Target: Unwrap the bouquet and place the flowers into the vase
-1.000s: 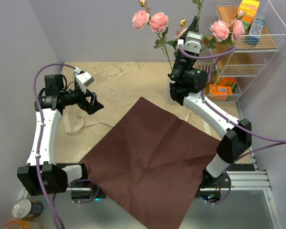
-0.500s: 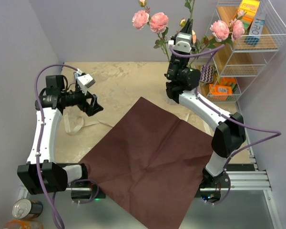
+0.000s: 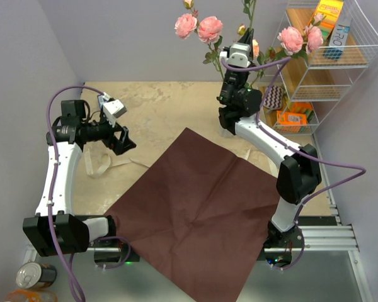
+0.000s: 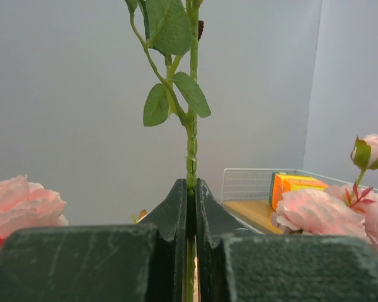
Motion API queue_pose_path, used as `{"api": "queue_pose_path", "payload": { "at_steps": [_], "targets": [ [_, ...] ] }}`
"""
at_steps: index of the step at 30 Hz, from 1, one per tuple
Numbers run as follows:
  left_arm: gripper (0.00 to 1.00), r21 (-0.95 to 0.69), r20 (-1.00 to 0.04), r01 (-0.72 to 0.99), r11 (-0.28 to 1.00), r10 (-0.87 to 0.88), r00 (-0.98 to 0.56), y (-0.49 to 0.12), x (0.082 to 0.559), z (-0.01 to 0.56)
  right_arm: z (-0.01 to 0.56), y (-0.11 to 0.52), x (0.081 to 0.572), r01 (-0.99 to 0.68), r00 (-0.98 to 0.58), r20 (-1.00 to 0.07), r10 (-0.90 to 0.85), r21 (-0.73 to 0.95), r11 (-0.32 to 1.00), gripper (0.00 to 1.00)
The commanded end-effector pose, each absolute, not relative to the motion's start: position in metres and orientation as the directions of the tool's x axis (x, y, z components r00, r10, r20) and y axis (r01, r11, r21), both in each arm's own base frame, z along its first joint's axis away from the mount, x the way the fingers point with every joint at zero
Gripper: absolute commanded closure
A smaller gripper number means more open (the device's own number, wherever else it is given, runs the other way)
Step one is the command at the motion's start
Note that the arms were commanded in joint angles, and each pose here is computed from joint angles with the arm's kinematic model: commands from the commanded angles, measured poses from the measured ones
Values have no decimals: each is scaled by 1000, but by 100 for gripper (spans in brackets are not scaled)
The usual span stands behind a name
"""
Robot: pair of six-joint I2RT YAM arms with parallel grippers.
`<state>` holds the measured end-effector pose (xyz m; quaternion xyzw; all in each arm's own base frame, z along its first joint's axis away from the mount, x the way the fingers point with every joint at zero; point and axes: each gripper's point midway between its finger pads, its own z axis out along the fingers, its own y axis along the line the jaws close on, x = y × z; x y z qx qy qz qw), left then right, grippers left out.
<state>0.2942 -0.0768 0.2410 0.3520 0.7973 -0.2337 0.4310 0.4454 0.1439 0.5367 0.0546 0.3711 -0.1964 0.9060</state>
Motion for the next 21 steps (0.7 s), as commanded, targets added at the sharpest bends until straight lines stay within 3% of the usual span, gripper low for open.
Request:
{"api": "queue_pose_path", "payload": {
  "at_steps": [1, 6, 9, 10, 11, 21],
  "targets": [
    [1, -23, -868, 768, 640, 368, -332, -75, 300, 255, 548, 114, 417, 403, 717, -666, -204, 157, 902, 100],
    [0, -22, -872, 769, 639, 363, -327, -76, 301, 256, 520, 116, 418, 367, 655, -743, -141, 150, 918, 91],
    [1, -30, -877, 764, 645, 350, -329, -76, 303, 260, 507, 120, 418, 350, 630, -765, -138, 120, 929, 67],
    [1, -34, -877, 765, 644, 347, -331, -77, 302, 261, 504, 120, 418, 352, 622, -770, -144, 111, 929, 50],
    [1, -34, -882, 771, 636, 344, -323, -78, 302, 265, 497, 121, 416, 365, 601, -784, -155, 97, 926, 46],
    [1, -60, -896, 787, 615, 315, -314, -86, 296, 278, 464, 149, 416, 234, 468, -879, -95, 19, 972, 28]
  ]
}}
